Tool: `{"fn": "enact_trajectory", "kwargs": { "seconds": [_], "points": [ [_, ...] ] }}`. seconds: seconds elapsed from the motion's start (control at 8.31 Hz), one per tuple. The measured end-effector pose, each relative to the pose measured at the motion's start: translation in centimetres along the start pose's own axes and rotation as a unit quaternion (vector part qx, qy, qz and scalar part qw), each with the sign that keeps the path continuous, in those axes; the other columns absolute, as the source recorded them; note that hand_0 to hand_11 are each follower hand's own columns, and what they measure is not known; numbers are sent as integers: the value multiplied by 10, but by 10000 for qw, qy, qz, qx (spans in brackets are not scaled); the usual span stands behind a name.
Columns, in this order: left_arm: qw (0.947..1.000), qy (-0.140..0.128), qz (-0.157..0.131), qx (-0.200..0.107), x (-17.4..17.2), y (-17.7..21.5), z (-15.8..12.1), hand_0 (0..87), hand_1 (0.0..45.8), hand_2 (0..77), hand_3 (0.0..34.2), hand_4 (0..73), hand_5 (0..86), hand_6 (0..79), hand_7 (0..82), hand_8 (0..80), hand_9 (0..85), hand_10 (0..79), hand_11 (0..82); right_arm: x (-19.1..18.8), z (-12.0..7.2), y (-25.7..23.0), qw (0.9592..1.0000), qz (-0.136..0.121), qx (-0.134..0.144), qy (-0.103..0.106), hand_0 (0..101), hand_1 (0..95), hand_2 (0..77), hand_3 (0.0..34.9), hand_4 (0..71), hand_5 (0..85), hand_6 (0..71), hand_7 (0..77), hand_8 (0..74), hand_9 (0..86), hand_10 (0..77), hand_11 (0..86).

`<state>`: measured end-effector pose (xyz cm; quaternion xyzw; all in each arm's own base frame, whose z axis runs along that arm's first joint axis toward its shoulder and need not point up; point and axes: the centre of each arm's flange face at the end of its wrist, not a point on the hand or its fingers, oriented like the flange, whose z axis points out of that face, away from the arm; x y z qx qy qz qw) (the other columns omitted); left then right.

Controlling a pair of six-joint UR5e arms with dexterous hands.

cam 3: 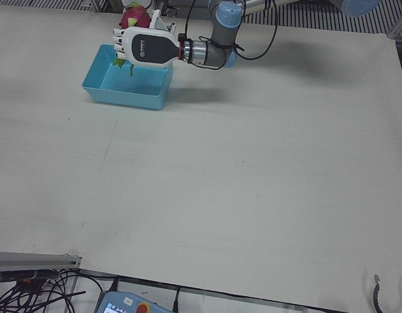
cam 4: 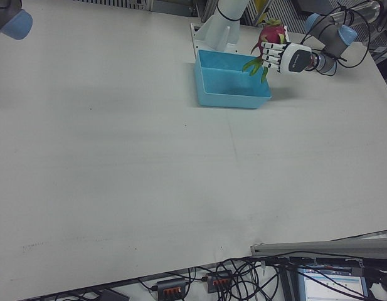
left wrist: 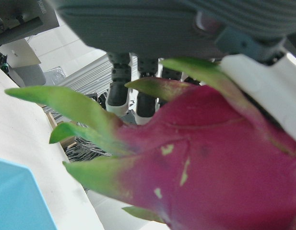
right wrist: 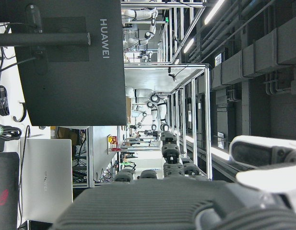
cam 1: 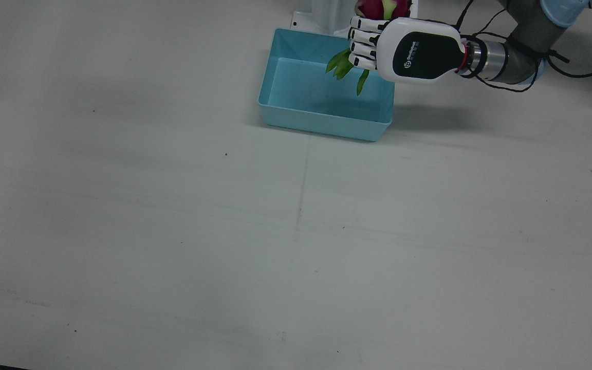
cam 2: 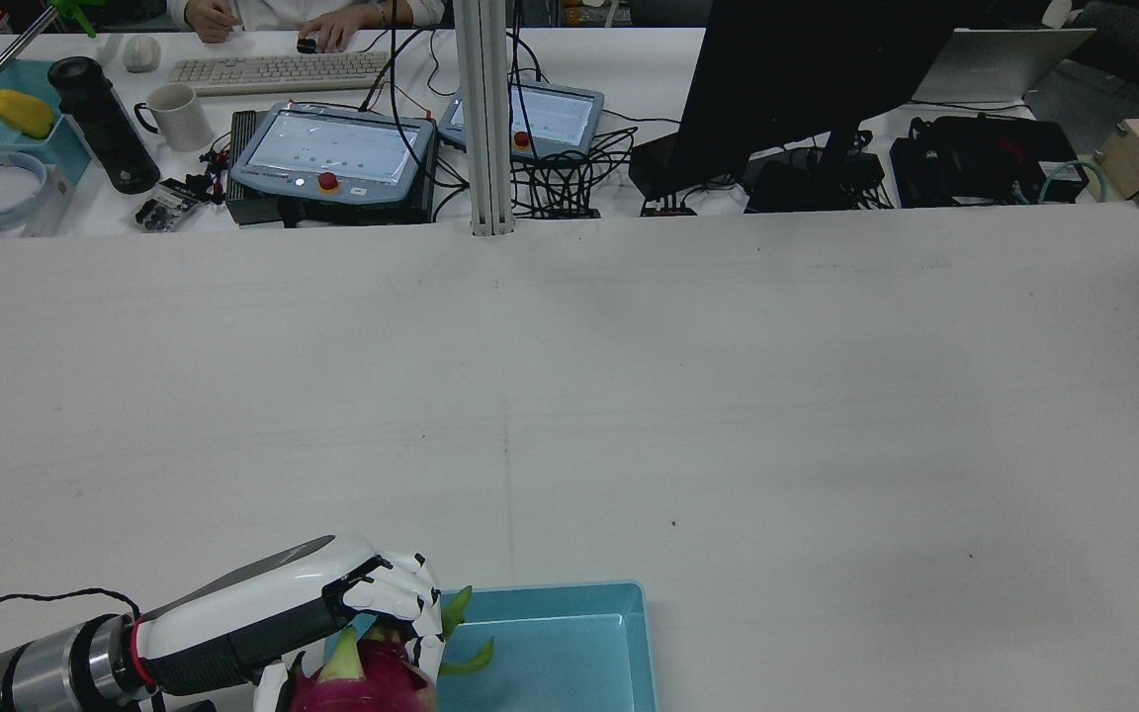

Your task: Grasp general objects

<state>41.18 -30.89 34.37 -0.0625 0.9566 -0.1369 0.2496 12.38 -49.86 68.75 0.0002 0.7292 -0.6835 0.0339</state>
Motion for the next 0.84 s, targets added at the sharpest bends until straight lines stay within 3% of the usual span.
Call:
{"fn": "enact_trajectory", "kwargs": {
  "seconds": [0.12, 0.24, 0.36, 0.48, 0.6, 0.72, 0.84],
  "points": [
    [10000, 73, -26, -35, 0, 2, 1, 471, 0, 0, 0, 284, 436, 529, 605, 371, 649, 202, 704, 0, 0, 0, 10000, 3, 0, 0, 0, 65, 747, 0, 0, 0, 0, 0, 0, 5, 0, 5],
    [9999, 133, -50, -69, 1, 3, 3, 487, 0, 0, 0, 147, 453, 507, 605, 158, 425, 202, 638, 0, 0, 0, 10000, 3, 0, 0, 0, 65, 747, 0, 0, 0, 0, 0, 0, 5, 0, 5],
    [9998, 178, -69, -94, 1, 3, 3, 487, 0, 0, 0, 147, 453, 507, 605, 158, 425, 202, 638, 0, 0, 0, 10000, 2, 0, 0, 0, 65, 747, 0, 0, 0, 0, 0, 0, 5, 0, 5],
    [9997, 206, -84, -112, 1, 4, 4, 495, 0, 0, 0, 120, 453, 431, 573, 98, 284, 202, 545, 0, 0, 0, 10000, 1, 0, 0, 0, 65, 747, 0, 0, 0, 0, 0, 0, 5, 0, 5],
    [9996, 237, -91, -131, 2, 5, 4, 499, 0, 5, 0, 104, 458, 338, 524, 38, 142, 207, 251, 0, 0, 0, 10000, 0, 0, 0, 0, 65, 747, 0, 0, 0, 0, 0, 0, 5, 0, 5],
    [9995, 271, -99, -153, 2, 6, 5, 515, 0, 11, 0, 60, 458, 202, 415, 16, 33, 207, 147, 0, 0, 0, 10000, 0, 0, 0, 0, 65, 747, 0, 0, 0, 0, 0, 0, 5, 0, 5],
    [9994, 289, -119, -173, 1, 7, 6, 516, 0, 11, 0, 38, 458, 44, 300, 11, 33, 207, 147, 0, 0, 0, 10000, 0, 0, 0, 0, 65, 747, 0, 0, 0, 0, 0, 0, 5, 0, 5]
  ]
}}
